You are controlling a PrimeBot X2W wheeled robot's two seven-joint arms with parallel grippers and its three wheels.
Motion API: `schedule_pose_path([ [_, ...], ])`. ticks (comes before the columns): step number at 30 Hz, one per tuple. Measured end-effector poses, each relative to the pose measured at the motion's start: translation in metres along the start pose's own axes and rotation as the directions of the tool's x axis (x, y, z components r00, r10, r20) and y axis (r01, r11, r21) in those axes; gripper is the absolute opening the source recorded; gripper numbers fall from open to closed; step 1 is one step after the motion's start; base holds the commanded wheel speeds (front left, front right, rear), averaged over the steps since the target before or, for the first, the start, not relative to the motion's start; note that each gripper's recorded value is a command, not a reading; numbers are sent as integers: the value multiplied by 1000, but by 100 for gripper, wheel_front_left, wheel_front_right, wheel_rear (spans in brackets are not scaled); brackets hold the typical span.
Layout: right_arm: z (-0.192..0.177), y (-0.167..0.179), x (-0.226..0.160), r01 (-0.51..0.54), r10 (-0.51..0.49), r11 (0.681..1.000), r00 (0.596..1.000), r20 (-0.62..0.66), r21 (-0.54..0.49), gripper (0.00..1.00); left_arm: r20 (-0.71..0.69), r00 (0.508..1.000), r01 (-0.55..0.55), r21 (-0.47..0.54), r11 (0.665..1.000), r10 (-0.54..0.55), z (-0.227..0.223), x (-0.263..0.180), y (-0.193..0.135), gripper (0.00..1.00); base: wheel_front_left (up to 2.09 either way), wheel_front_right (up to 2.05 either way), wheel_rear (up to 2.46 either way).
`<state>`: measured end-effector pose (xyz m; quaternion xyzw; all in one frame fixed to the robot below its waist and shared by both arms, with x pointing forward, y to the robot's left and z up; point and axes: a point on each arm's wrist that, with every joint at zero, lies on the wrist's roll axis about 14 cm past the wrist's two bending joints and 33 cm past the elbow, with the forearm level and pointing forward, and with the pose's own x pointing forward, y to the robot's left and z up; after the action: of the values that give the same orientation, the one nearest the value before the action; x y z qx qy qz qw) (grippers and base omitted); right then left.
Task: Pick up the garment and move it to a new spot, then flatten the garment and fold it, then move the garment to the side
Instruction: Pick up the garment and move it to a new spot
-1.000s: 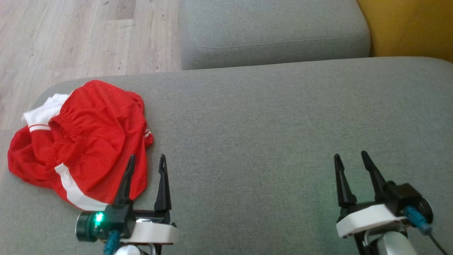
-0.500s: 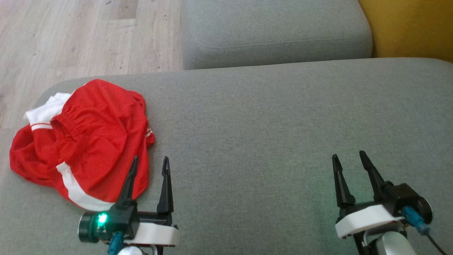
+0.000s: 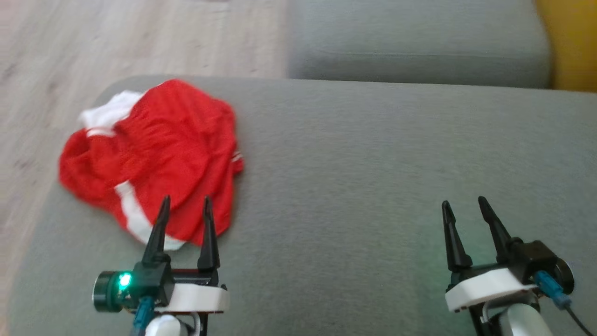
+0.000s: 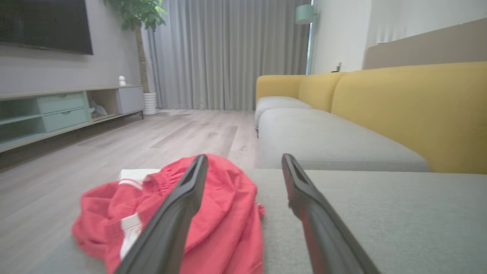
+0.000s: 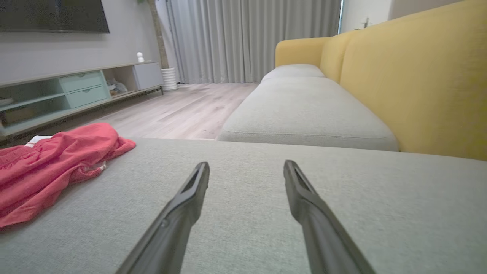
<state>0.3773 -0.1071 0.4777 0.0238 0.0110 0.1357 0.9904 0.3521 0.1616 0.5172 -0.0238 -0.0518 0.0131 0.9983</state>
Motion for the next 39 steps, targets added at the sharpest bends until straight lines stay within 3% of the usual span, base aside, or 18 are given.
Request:
schedule_pose_path([
  [7, -4, 34, 30, -111, 111, 994, 994, -12, 7, 100, 14, 985, -174, 19, 985, 174, 6, -20, 53, 100, 0, 0, 0],
  [15, -11, 70, 64, -221, 221, 975, 975, -21, -4, 100, 57, 922, -387, 46, 921, 384, 24, -47, 117, 100, 0, 0, 0],
  [20, -19, 64, 88, -212, 211, 976, 977, -26, -40, 100, 160, 901, -413, 37, 910, 402, 59, -22, 134, 100, 0, 0, 0],
  [26, -33, 52, 124, -195, 194, 974, 981, -22, -118, 100, 252, 923, -306, 15, 952, 292, 90, 48, 140, 100, 0, 0, 0],
  [29, -46, 42, 138, -194, 191, 969, 981, -35, -153, 100, 185, 959, -224, 42, 974, 213, 71, 98, 136, 100, 0, 0, 0],
  [32, -63, 29, 145, -191, 184, 965, 981, -59, -178, 100, -34, 976, -213, 45, 976, 215, 24, 140, 149, 100, 0, 0, 0],
  [35, -77, 17, 145, -179, 166, 966, 983, -84, -188, 100, -228, 950, -217, 14, 976, 214, -4, 172, 159, 100, 0, 0, 0],
  [39, -78, -1, 145, -137, 123, 971, 989, -82, -197, 100, -350, 916, -225, -44, 973, 196, -21, 195, 158, 100, 0, 0, 0],
])
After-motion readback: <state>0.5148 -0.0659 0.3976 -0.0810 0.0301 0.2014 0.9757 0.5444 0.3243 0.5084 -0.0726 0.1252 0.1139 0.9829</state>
